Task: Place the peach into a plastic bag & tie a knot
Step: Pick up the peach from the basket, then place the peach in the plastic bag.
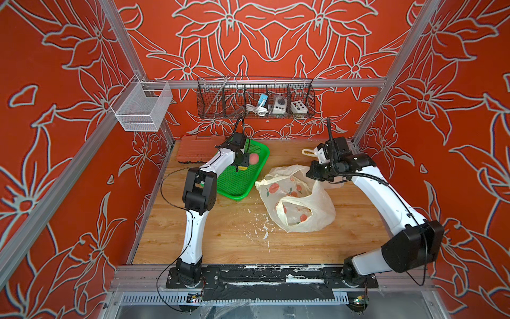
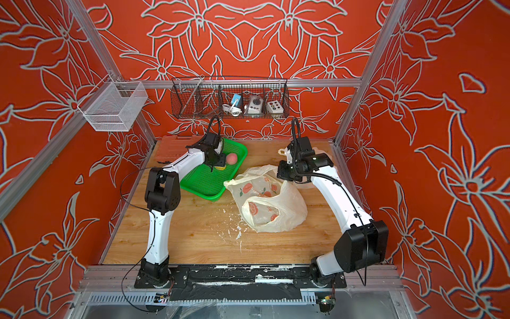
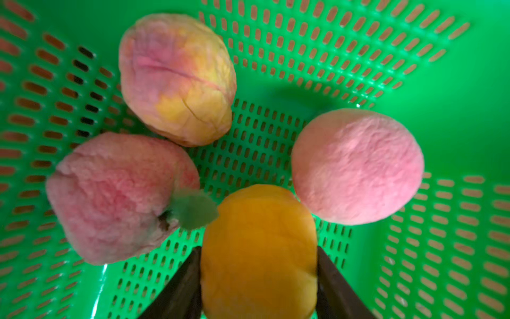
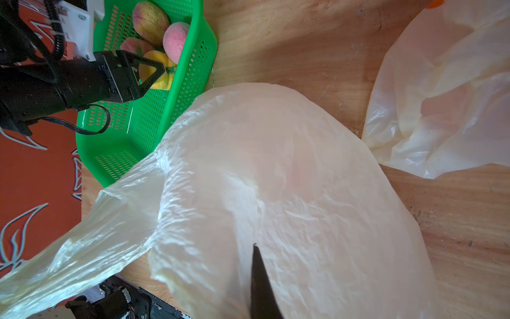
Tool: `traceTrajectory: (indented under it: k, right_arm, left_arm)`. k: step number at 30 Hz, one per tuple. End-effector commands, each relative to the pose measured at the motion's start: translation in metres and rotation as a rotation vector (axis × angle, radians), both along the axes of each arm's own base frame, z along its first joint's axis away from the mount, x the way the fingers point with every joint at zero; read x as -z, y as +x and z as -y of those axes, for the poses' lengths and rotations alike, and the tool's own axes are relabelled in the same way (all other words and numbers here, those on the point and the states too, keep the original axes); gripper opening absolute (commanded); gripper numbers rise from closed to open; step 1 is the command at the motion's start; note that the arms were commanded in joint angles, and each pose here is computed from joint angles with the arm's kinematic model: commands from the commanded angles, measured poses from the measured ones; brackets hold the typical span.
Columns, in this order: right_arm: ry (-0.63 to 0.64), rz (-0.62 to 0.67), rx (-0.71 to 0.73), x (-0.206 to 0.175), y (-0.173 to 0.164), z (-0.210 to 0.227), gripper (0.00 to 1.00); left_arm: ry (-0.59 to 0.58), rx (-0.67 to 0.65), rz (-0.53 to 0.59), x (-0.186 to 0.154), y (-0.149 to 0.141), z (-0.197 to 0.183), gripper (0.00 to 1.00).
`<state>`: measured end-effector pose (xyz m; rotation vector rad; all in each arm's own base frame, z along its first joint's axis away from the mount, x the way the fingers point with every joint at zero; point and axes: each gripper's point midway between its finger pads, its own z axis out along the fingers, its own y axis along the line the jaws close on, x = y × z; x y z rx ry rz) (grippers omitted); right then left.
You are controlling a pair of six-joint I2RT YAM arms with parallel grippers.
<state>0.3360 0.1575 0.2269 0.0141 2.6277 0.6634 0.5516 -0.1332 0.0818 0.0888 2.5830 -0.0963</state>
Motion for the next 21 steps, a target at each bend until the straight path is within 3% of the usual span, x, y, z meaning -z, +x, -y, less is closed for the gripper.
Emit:
traceTrajectory:
  k: [1, 4, 7, 11, 14, 17, 21]
  right_arm:
    - [0.027, 0.026, 0.012, -0.011, 0.005, -0.003, 0.0]
    - [0.031, 0.022, 0.026, -0.01, 0.005, -0.002, 0.0]
    - [0.065, 0.02, 0.043, -0.012, 0.007, -0.005, 0.0]
    - [0.121, 0.016, 0.059, -0.016, 0.01, -0.012, 0.0]
    - [0.148, 0.01, 0.066, -0.018, 0.011, -0.016, 0.0]
    - [0.18, 0.003, 0.074, -0.019, 0.01, -0.019, 0.0]
    - [0.222, -0.009, 0.089, -0.021, 0.005, -0.023, 0.0]
  left_arm:
    - [-0.025, 0.008, -0.027, -0.007, -0.012, -0.005, 0.36]
    - [-0.132, 0.028, -0.01, -0.049, -0.048, 0.003, 0.35]
    - [-0.318, 0.063, 0.01, -0.092, -0.116, 0.02, 0.35]
    - [-0.487, 0.14, -0.07, -0.104, -0.223, 0.048, 0.36]
    - [-0.663, 0.14, -0.117, -0.11, -0.273, 0.068, 0.35]
    - [-0.771, 0.176, -0.061, -0.129, -0.291, 0.097, 0.34]
    - [-0.822, 0.237, 0.007, -0.146, -0.28, 0.128, 0.35]
